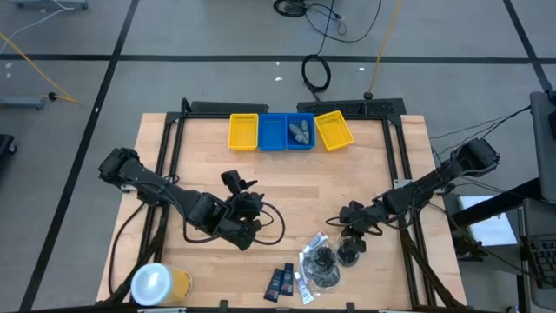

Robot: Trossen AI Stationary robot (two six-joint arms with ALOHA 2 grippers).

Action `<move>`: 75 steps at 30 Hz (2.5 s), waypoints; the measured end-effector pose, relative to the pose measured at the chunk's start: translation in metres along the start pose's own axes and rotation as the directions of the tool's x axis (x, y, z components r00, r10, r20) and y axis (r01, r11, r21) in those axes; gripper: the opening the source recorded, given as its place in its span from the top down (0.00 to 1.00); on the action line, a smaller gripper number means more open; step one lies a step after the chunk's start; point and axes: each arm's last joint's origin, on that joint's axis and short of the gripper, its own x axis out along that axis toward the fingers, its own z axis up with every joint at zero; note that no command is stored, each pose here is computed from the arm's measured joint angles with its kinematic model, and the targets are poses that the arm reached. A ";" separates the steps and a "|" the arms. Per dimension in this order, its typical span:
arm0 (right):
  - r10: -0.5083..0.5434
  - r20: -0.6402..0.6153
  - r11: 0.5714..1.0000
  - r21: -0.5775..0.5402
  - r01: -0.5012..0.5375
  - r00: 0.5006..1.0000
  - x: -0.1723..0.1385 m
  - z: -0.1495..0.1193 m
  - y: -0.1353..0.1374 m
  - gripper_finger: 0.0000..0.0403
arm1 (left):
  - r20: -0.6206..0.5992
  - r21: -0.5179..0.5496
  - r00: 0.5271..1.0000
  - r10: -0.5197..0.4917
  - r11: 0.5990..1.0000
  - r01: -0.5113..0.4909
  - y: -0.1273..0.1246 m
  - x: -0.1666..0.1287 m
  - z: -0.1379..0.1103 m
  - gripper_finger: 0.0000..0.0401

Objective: Pick & Place Travel size toiletries
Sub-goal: Put the hairbrush into the left blue bin

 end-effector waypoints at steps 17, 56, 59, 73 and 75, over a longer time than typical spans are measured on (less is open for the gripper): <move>0.020 0.312 0.990 -0.138 0.025 0.950 -0.056 0.045 0.031 1.00 | -0.023 -0.032 0.999 -0.026 0.999 0.025 0.003 0.006 0.002 0.47; 0.132 0.782 0.923 -0.322 0.213 0.610 -0.111 0.103 0.044 1.00 | 0.236 -0.081 0.860 -0.453 0.873 0.482 0.005 0.027 0.049 0.47; 0.136 0.786 0.918 -0.328 0.221 0.603 -0.111 0.103 0.044 1.00 | 0.247 -0.094 0.830 -0.500 0.840 0.534 0.009 0.032 0.051 0.47; 0.184 0.836 0.890 -0.365 0.274 0.518 -0.120 0.108 0.049 1.00 | 0.250 -0.126 0.828 -0.502 0.831 0.542 0.020 0.046 0.054 0.47; 0.186 0.838 0.889 -0.366 0.275 0.514 -0.120 0.109 0.049 1.00 | 0.250 -0.128 0.829 -0.501 0.831 0.541 0.020 0.047 0.054 0.47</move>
